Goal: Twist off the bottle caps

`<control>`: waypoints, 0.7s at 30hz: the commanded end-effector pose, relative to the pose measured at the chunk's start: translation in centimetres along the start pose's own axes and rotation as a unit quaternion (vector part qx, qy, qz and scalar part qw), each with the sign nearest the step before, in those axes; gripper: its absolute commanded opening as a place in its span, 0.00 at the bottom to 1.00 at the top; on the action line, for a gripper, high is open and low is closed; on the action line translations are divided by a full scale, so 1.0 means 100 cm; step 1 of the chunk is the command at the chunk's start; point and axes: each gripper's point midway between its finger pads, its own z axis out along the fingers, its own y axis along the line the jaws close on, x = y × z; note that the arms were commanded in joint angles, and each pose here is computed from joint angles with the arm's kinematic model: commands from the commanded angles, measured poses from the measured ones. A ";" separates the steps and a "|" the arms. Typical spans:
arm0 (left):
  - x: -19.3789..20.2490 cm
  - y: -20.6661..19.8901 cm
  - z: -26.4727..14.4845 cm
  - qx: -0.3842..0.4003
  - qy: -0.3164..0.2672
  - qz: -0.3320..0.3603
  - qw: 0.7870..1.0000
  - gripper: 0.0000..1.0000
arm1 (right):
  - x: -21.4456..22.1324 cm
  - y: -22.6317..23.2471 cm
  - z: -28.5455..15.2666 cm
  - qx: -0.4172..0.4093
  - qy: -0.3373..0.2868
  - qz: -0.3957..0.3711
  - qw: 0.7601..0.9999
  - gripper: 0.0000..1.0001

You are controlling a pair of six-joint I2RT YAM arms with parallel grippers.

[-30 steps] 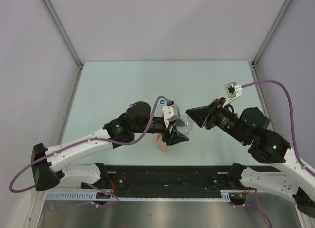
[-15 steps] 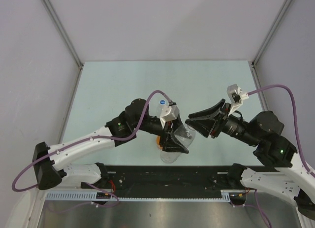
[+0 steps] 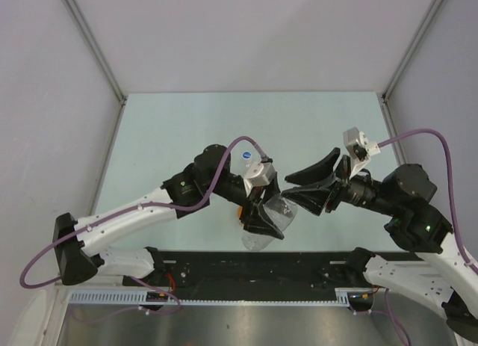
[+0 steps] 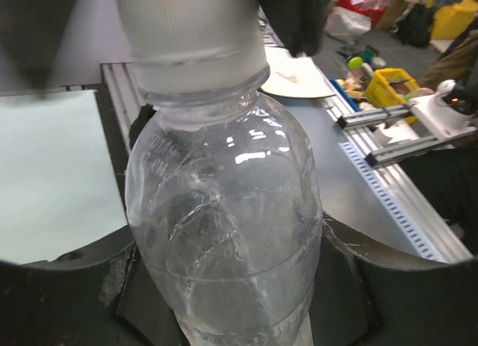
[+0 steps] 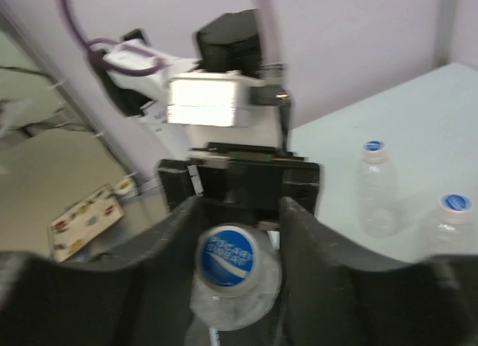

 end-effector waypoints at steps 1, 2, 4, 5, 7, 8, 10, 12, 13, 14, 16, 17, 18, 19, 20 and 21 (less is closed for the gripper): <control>-0.017 0.012 -0.001 -0.063 0.000 0.076 0.995 0.00 | -0.017 -0.042 -0.001 0.110 -0.034 0.001 0.993 0.60; -0.017 0.022 -0.003 -0.090 0.001 0.079 0.993 0.00 | -0.020 -0.046 -0.003 0.123 -0.041 0.005 0.992 0.69; -0.015 0.046 -0.011 -0.163 0.005 0.078 0.984 0.00 | -0.026 -0.059 -0.009 0.168 -0.062 0.024 0.984 0.74; -0.016 0.057 -0.016 -0.193 0.007 0.092 0.977 0.00 | -0.030 -0.070 -0.013 0.200 -0.076 0.031 0.976 0.77; -0.012 0.078 -0.025 -0.252 0.016 0.096 0.963 0.00 | -0.033 -0.075 -0.017 0.220 -0.089 0.053 0.970 0.80; -0.011 0.086 -0.030 -0.276 0.019 0.097 0.956 0.00 | -0.035 -0.085 -0.022 0.249 -0.102 0.061 0.961 0.81; -0.010 0.104 -0.040 -0.325 0.026 0.103 0.940 0.00 | -0.035 -0.089 -0.024 0.264 -0.109 0.080 0.955 0.82; -0.008 0.117 -0.047 -0.358 0.031 0.103 0.927 0.00 | -0.033 -0.098 -0.028 0.292 -0.117 0.097 0.944 0.82; -0.009 0.126 -0.054 -0.390 0.031 0.103 0.914 0.00 | -0.031 -0.102 -0.027 0.300 -0.118 0.110 0.940 0.81; -0.009 0.131 -0.058 -0.404 0.031 0.103 0.909 0.00 | -0.029 -0.106 -0.028 0.311 -0.118 0.118 0.936 0.81; -0.008 0.141 -0.063 -0.428 0.036 0.106 0.897 0.00 | -0.022 -0.110 -0.027 0.318 -0.108 0.127 0.933 0.80; -0.009 0.145 -0.067 -0.441 0.037 0.106 0.890 0.00 | -0.018 -0.114 -0.024 0.325 -0.103 0.137 0.930 0.79; -0.011 0.146 -0.067 -0.444 0.037 0.108 0.889 0.00 | -0.015 -0.116 -0.024 0.328 -0.098 0.140 0.929 0.79; -0.010 0.148 -0.068 -0.449 0.038 0.106 0.887 0.00 | -0.013 -0.117 -0.023 0.331 -0.096 0.140 0.928 0.78; -0.012 0.148 -0.068 -0.451 0.036 0.109 0.885 0.00 | -0.011 -0.120 -0.022 0.335 -0.092 0.142 0.927 0.78; -0.011 0.149 -0.069 -0.452 0.036 0.109 0.885 0.00 | -0.010 -0.121 -0.021 0.337 -0.091 0.143 0.926 0.77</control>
